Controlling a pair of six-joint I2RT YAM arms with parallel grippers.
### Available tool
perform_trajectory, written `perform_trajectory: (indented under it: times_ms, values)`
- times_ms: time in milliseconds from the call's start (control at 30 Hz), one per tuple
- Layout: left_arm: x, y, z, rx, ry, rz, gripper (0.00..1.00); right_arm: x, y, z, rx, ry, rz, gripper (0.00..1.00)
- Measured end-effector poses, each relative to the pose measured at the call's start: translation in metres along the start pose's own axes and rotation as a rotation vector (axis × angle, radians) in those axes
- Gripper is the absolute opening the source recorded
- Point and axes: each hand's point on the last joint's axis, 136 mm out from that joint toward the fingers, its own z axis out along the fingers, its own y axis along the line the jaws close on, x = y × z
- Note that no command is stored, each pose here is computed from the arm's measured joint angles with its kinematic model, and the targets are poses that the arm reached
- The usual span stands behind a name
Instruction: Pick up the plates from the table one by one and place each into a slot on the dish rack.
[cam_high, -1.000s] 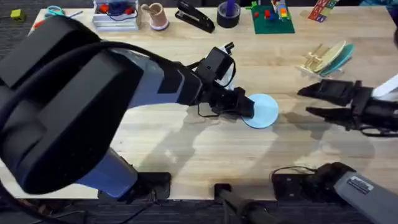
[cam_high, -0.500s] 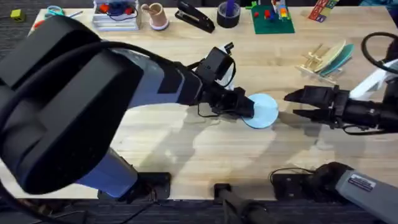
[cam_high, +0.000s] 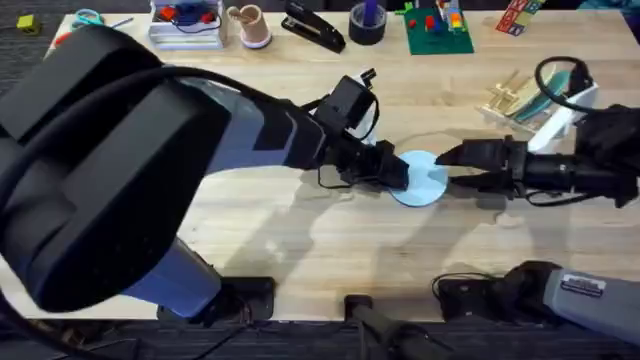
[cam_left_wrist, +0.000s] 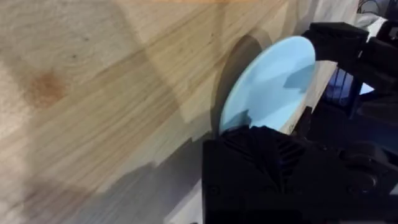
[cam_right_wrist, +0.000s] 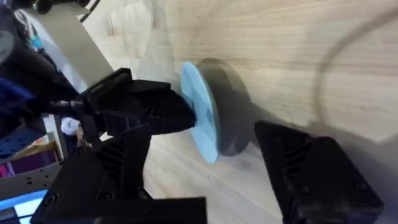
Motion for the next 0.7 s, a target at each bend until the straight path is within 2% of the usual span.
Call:
perform_trajectory:
  times_ms: [700]
  values:
    - [0.000, 0.000, 0.000, 0.000, 0.000, 0.000, 0.041, 0.001, 0.013, 0.029, 0.039, 0.080, -0.045, 0.994]
